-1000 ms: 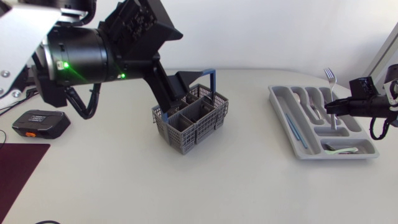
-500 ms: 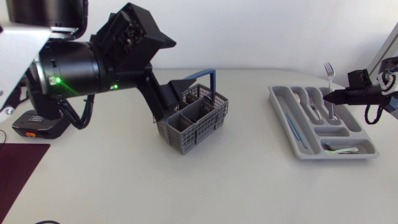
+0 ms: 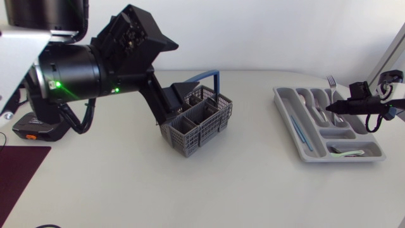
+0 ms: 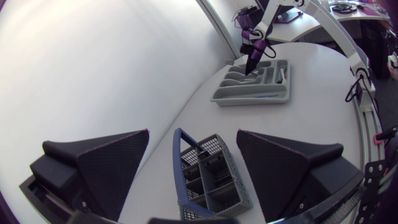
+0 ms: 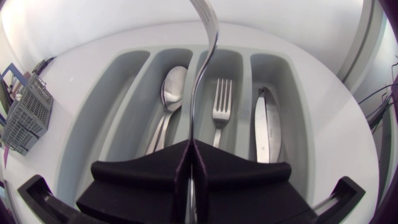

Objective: Unload the cutlery basket into the drawer organizer.

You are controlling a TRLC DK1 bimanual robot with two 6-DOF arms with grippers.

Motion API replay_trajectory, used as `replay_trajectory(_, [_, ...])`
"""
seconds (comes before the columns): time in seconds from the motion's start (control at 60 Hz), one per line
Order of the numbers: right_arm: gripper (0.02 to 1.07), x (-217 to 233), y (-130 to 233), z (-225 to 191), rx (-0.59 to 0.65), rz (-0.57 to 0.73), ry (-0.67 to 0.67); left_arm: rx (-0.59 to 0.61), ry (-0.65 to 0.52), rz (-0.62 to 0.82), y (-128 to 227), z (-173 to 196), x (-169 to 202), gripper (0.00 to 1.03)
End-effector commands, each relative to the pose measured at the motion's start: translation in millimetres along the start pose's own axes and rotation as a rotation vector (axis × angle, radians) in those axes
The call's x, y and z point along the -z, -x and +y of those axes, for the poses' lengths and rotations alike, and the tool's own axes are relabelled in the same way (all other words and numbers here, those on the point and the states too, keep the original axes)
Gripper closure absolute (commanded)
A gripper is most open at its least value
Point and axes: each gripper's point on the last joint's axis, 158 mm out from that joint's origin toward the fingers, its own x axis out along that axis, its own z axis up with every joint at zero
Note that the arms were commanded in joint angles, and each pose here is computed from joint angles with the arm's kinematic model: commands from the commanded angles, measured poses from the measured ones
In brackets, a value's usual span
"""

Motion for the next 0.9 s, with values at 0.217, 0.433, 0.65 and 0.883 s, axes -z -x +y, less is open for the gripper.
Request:
replay_trajectory(0.217, [0.98,17,-21,-3,-0.109,0.048,-0.079,-0.005,0.042,0.005,3,-7,11,0.05])
replay_trajectory(0.433, [0.76,21,-24,-7,-0.109,0.066,-0.087,-0.026,0.068,0.006,7,-3,18,0.05])
replay_trajectory(0.65, [0.54,10,-8,-7,-0.046,0.042,-0.044,-0.074,0.143,0.037,13,12,40,0.05])
replay_trajectory(0.883, [0.40,-21,29,20,0.109,-0.047,0.101,-0.167,0.263,0.074,30,37,70,0.05])
